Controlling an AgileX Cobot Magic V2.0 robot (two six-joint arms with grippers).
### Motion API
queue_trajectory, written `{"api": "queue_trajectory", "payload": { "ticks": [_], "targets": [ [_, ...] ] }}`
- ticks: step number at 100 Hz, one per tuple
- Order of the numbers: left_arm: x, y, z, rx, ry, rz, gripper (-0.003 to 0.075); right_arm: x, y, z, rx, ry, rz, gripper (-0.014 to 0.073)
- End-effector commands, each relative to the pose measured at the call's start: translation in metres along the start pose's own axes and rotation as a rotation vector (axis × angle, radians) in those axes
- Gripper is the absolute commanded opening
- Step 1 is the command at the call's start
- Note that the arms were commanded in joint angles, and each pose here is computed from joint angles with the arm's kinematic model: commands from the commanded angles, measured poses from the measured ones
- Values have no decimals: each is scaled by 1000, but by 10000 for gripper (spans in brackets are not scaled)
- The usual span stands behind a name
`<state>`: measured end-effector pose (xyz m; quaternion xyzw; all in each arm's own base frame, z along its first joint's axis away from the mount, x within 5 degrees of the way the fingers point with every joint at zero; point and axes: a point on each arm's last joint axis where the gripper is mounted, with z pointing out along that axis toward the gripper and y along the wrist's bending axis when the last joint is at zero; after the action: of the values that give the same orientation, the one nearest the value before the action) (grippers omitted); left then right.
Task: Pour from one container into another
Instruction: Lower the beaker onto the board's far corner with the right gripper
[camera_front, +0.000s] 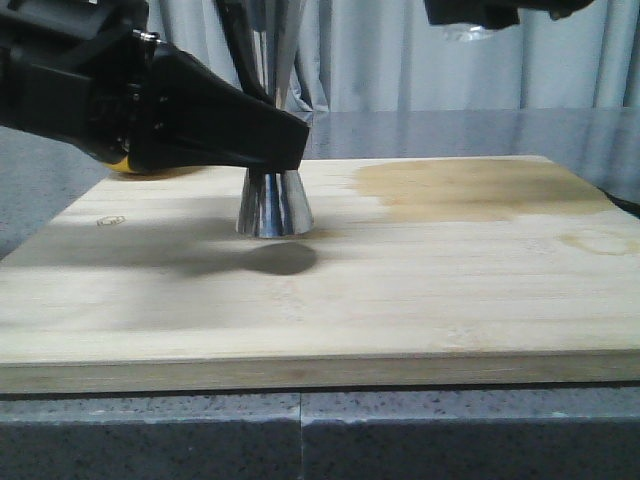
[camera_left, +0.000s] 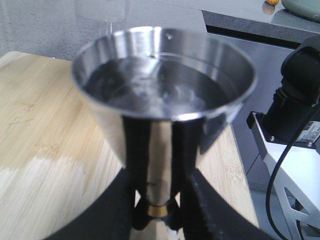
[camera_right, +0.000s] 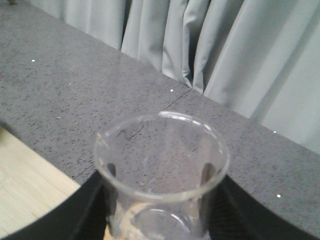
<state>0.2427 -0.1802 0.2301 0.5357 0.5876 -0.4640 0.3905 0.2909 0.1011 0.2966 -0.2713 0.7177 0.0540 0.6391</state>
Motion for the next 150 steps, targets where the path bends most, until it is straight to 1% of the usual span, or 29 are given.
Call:
{"api": "queue_trajectory", "payload": {
  "ticks": [1, 10, 16, 23, 33, 43, 51, 63, 111, 124, 150],
  "targets": [
    [-32, -19, -6, 151, -162, 53, 102, -14, -2, -2, -3, -132, 21, 259],
    [-32, -19, -6, 151, -162, 53, 102, -5, 1, 2, -20, -134, 29, 259],
    [-32, -19, -6, 151, -162, 53, 102, -1, 2, 2, -29, -164, 36, 259],
    [-32, -19, -6, 151, -162, 53, 102, 7, 0, -1, -24, -202, 55, 259],
    [-32, -19, -6, 151, -162, 53, 102, 21, -6, -7, -2, -215, 99, 259],
    [-32, -19, -6, 151, -162, 53, 102, 32, -8, -15, 8, -236, 115, 259],
    [-32, -19, -6, 151, -162, 53, 102, 41, -6, -19, 1, -258, 127, 259],
    [-32, -19, -6, 151, -162, 53, 102, 54, -1, -22, -12, -247, 147, 259],
    [-31, -19, -6, 150, -161, 53, 102, 85, 4, -5, -50, -255, 204, 259],
    [-31, -19, -6, 150, -161, 53, 102, 92, 4, -1, -47, -255, 191, 259],
    [-31, -19, -6, 150, -161, 53, 102, 97, 4, 2, -32, -264, 169, 259]
  ]
}}
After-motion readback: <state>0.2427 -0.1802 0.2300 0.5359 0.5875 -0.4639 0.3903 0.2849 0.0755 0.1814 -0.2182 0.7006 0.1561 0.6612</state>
